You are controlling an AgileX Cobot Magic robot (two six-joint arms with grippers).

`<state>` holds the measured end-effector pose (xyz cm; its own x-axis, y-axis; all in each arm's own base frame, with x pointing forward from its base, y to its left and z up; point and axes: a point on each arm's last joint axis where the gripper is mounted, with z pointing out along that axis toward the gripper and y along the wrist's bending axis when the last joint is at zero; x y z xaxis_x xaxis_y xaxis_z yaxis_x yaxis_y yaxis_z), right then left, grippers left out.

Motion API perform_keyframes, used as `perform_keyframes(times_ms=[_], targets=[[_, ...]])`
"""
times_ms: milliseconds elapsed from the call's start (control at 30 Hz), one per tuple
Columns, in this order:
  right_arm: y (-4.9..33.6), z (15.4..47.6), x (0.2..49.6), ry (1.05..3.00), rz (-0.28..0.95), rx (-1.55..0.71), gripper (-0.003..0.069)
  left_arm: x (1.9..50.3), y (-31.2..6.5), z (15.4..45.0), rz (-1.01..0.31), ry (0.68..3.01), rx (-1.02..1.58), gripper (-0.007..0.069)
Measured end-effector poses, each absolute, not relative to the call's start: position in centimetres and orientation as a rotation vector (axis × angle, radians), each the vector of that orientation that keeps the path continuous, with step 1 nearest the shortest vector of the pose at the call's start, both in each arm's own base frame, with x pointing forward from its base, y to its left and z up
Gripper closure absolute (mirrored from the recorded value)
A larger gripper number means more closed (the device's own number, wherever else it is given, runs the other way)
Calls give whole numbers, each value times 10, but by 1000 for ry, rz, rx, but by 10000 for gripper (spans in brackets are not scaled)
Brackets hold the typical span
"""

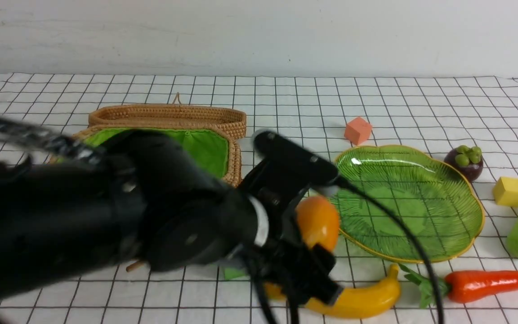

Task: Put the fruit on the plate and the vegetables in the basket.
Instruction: Grab the mango with your left arm and place it on the right plate

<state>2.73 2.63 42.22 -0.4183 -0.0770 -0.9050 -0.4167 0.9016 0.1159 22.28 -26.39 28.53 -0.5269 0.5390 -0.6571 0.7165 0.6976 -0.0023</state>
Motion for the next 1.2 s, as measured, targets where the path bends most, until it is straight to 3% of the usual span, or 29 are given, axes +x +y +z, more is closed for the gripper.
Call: perform_keyframes(times_ms=[233,433,700,800,933,1000,1067,1200], targets=[[24,423,29,1981,385,-313,583,287,-334,277,-351,2090,1160,95],[24,417,26,2047,382,-329,578,345,-394,235,-352,2062,1201,95],[24,411,21,2135,392,-354,573,372,-411,191,-317,2071,1182,95],[25,410,21,2142,394,-357,571,373,-411,192,-322,2070,1173,72],[25,410,21,2143,394,-357,571,369,-410,205,-351,2084,1160,-31],[25,410,21,2143,394,-357,570,365,-407,219,-369,2098,1158,-43],[25,410,21,2143,394,-357,568,360,-403,232,-378,2117,1164,-41],[25,410,21,2142,392,-361,569,338,-383,288,-410,2187,1175,21]])
